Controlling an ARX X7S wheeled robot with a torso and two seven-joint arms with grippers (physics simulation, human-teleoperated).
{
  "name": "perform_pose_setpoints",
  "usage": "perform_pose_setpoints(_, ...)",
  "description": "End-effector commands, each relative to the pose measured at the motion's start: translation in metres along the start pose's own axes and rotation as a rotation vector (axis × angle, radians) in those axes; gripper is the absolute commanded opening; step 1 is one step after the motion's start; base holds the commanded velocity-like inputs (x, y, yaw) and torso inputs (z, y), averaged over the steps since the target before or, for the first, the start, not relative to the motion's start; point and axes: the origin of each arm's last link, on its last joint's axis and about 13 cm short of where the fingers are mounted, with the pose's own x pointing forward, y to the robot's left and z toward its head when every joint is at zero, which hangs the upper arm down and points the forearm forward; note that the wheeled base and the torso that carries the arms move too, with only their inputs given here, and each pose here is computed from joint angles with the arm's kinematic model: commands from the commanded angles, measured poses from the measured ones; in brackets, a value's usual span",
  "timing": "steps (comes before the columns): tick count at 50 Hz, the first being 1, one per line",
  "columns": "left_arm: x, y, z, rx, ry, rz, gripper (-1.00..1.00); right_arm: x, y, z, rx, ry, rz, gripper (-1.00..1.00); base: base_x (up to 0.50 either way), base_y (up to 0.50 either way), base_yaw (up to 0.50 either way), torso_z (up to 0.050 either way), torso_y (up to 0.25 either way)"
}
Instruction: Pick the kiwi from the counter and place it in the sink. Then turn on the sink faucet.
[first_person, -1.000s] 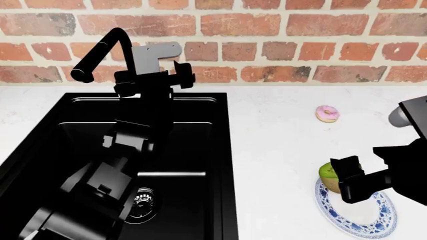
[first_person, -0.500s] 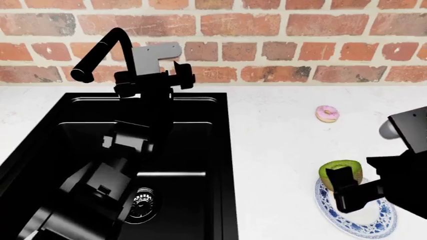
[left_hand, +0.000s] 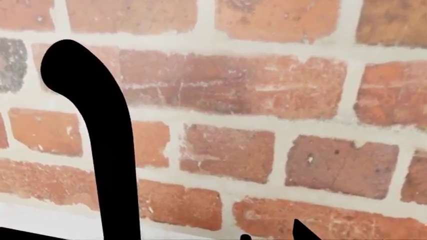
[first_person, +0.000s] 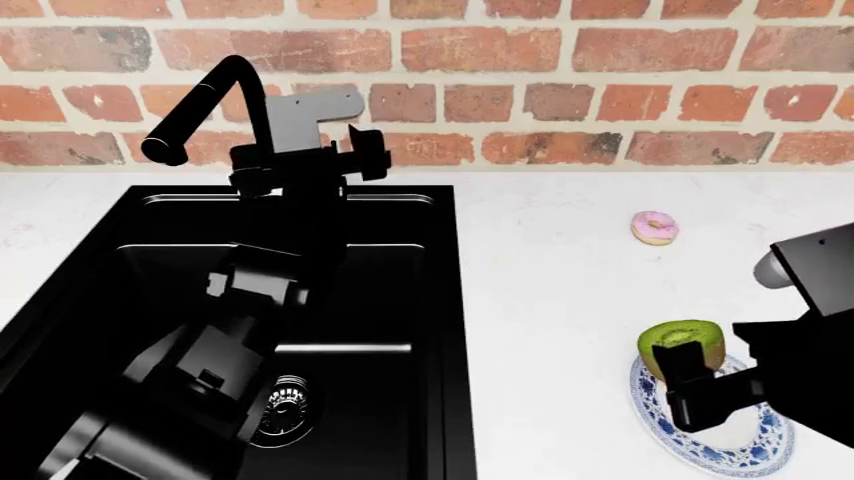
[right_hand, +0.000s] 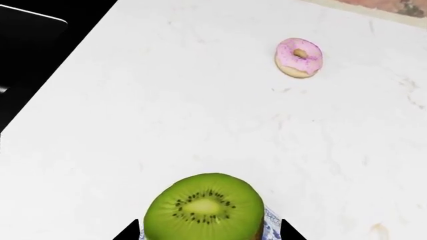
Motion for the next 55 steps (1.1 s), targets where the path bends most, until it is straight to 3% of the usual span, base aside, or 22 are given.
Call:
perform_pose_setpoints(1, 0.001, 0.000, -0.001, 0.001, 0.001, -0.001, 1.00, 0.005, -0.001, -0.003, -0.006, 0.013, -0.006, 1.00, 0.00, 0.00, 0.00, 0.000, 0.000)
perform_pose_setpoints(38, 0.001, 0.000, -0.003, 0.005, 0.003, 0.001, 1.00, 0.018, -0.002, -0.012, -0.009, 0.048, -0.001, 1.00, 0.00, 0.00, 0.00, 0.000, 0.000)
perform_pose_setpoints(39, 0.001, 0.000, -0.003, 0.005, 0.004, 0.000, 1.00, 0.017, -0.001, -0.012, -0.015, 0.045, -0.004, -1.00, 0.00, 0.00, 0.00, 0.000, 0.000)
perform_pose_setpoints(55, 0.002, 0.000, -0.002, 0.004, 0.003, -0.001, 1.00, -0.003, -0.003, 0.007, -0.057, -0.037, -0.039, -1.00, 0.00, 0.00, 0.00, 0.000, 0.000)
